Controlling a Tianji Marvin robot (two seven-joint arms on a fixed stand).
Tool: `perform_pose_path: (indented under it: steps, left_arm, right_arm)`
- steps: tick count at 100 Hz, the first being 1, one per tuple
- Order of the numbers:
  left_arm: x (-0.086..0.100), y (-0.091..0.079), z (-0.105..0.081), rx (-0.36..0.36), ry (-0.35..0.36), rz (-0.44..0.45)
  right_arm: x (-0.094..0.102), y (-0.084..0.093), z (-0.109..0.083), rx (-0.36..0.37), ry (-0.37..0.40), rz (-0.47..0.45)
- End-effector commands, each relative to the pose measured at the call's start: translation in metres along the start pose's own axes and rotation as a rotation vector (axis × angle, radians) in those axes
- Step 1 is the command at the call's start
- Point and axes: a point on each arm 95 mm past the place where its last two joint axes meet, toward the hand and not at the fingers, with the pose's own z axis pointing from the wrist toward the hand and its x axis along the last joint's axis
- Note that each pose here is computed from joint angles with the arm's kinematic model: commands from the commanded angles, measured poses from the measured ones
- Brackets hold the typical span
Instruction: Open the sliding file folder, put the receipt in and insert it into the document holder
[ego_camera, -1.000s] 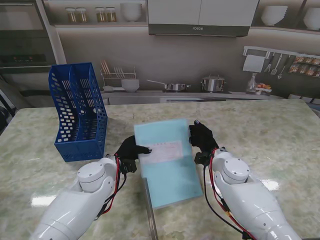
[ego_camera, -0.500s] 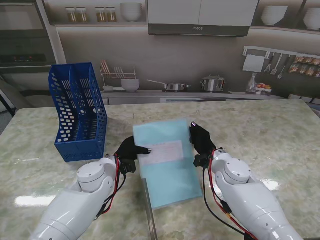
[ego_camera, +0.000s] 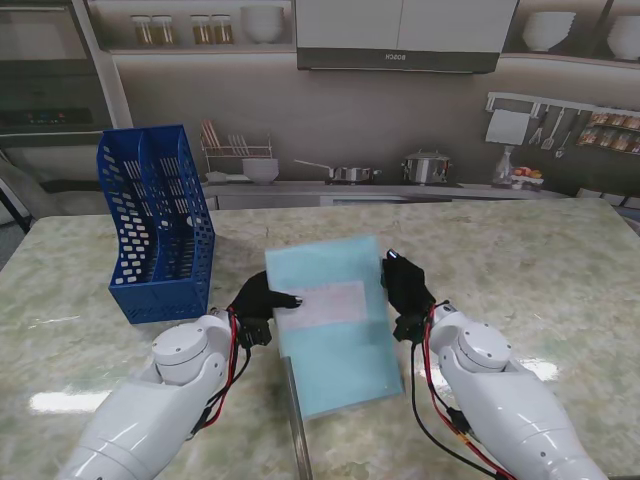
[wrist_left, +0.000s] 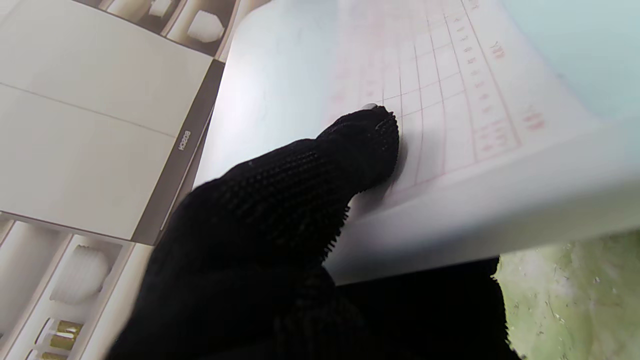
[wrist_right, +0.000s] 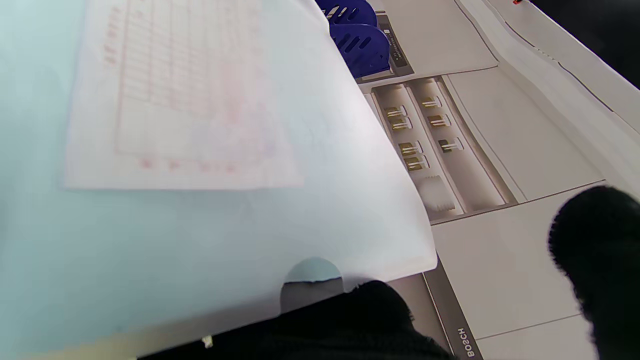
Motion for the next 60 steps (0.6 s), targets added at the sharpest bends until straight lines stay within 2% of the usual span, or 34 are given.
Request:
perform_pose_path:
  steps: [1, 37, 60]
  left_arm:
    - [0.005, 0.003, -0.001, -0.017, 0.015, 0.004]
    - [0.008, 0.001, -0.004, -0.034, 0.034, 0.014]
    - [0.008, 0.001, -0.005, -0.052, 0.04, 0.018]
  right_arm:
    - [-0.009, 0.0, -0.005, -0.001, -0.024, 0.008]
    - [-0.012, 0.011, -0.013, 0.007, -0.063, -0.047]
    - [-0.016, 0.016, -0.012, 0.007, -0.086, -0.045]
